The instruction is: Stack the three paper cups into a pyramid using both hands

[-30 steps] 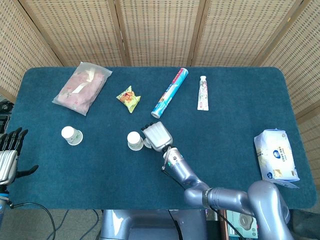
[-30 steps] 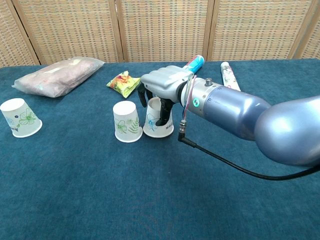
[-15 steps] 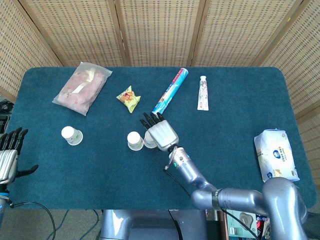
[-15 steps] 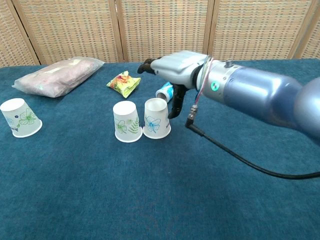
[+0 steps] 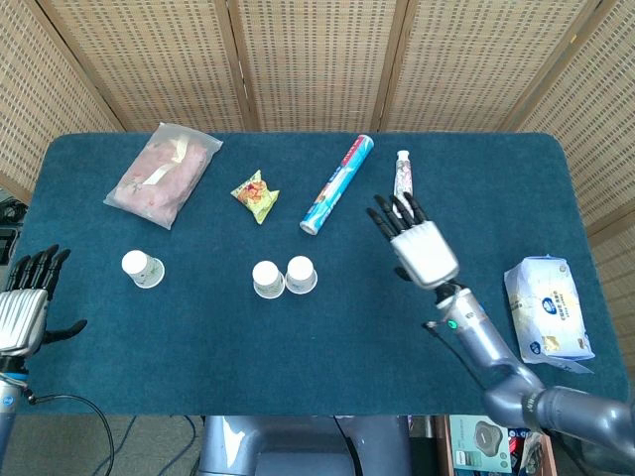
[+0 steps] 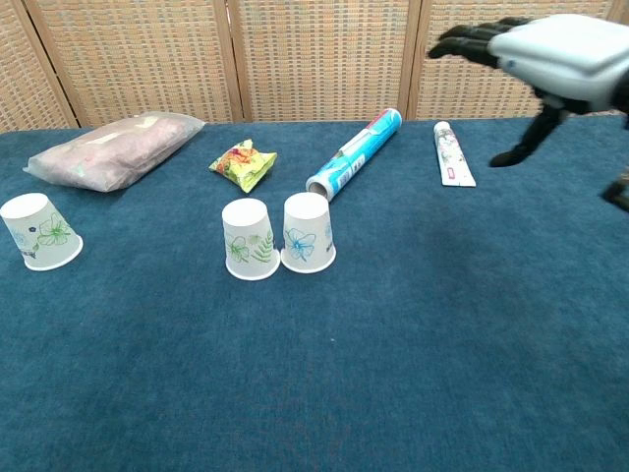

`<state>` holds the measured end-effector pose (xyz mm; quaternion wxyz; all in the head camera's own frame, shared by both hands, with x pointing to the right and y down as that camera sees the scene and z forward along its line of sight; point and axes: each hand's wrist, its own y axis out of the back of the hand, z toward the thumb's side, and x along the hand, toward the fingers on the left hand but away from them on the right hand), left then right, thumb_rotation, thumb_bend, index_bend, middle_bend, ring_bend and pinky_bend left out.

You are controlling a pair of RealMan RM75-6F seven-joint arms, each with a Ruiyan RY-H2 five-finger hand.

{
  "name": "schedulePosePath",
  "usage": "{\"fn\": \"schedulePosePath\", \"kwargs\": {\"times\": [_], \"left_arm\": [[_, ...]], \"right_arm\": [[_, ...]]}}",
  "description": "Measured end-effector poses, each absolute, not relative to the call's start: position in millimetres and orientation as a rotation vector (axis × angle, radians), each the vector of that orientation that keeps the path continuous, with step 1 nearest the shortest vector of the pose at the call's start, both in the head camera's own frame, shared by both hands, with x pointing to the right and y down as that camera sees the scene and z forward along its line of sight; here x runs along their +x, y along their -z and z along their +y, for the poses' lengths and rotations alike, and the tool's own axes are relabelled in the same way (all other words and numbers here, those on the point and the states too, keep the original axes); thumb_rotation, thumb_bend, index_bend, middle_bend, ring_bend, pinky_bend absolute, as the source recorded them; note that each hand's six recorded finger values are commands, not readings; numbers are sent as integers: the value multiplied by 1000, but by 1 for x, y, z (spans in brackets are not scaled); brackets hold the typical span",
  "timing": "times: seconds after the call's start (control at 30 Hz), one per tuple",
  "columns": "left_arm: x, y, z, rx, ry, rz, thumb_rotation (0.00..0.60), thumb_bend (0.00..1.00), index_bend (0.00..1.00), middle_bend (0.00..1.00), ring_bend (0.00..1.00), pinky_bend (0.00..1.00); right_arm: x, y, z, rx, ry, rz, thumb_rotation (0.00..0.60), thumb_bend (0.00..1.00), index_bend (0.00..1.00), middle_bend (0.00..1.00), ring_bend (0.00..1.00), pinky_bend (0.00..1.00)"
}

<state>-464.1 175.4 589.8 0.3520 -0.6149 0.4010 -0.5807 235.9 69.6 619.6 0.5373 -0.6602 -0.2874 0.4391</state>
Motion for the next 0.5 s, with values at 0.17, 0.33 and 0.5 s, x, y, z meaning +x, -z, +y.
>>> {"fn": "schedulePosePath", "kwargs": {"times": [0.17,0.33,0.5], "left_arm": [[-462,-602,157,-1590,1498,1010,600,176,0,0,0,0],[-467,-620,132,-1582,1524,973,600,177,0,0,0,30],[-468,-645,117,-1609,1566,915,600,176,0,10,12,124]], "right_arm": [[308,-608,100,-1563,-1073,-790,600,0,0,0,0,0],[347,-595,138,-1558,-1111,-872,600,0,0,0,0,0],[360,-587,164,-1549,-1123,-935,600,0,0,0,0,0]]}}
